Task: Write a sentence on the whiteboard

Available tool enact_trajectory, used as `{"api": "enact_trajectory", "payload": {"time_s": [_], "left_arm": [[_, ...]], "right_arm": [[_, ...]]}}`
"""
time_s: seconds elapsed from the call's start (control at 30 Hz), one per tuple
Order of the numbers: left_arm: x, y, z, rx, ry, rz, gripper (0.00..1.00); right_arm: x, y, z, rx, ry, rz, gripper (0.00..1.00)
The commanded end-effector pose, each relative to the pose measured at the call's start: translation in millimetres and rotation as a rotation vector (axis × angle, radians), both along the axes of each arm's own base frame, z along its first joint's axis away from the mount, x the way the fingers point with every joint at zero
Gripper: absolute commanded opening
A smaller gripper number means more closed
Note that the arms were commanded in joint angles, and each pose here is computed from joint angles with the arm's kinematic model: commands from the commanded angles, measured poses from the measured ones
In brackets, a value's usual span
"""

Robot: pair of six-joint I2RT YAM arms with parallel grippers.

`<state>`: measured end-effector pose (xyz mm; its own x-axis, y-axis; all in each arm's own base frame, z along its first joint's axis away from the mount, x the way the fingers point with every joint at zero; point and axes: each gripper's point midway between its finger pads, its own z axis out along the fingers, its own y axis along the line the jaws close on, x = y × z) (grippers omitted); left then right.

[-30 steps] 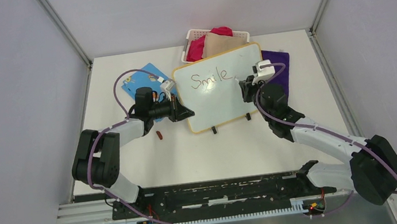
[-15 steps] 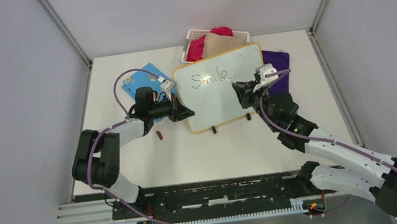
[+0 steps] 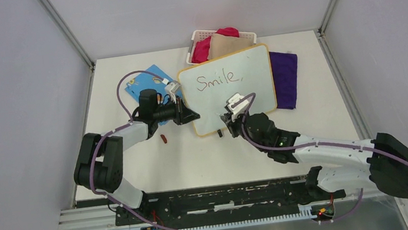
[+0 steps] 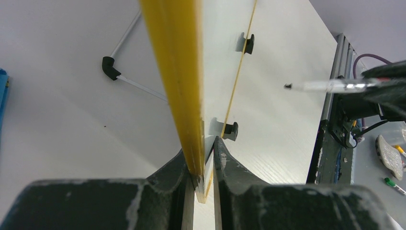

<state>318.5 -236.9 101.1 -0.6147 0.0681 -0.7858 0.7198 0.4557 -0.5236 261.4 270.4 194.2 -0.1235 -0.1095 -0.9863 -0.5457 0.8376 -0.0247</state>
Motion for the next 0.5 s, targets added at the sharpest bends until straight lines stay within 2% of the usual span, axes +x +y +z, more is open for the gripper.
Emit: {"api": "enact_trajectory", "payload": {"time_s": [0.0,0.47], "left_arm": [[-3.3,9.0,-37.3,0.140,0.018,0.019,0.02],[-3.0,8.8,-37.2,0.142,0.016,0.021,0.02]], "right_arm": [[4.5,21.1,21.7,0.047,-0.058,0.012,0.00],[17.0,31.2,14.7,-0.014,-0.067,-0.075,0.00]]}}
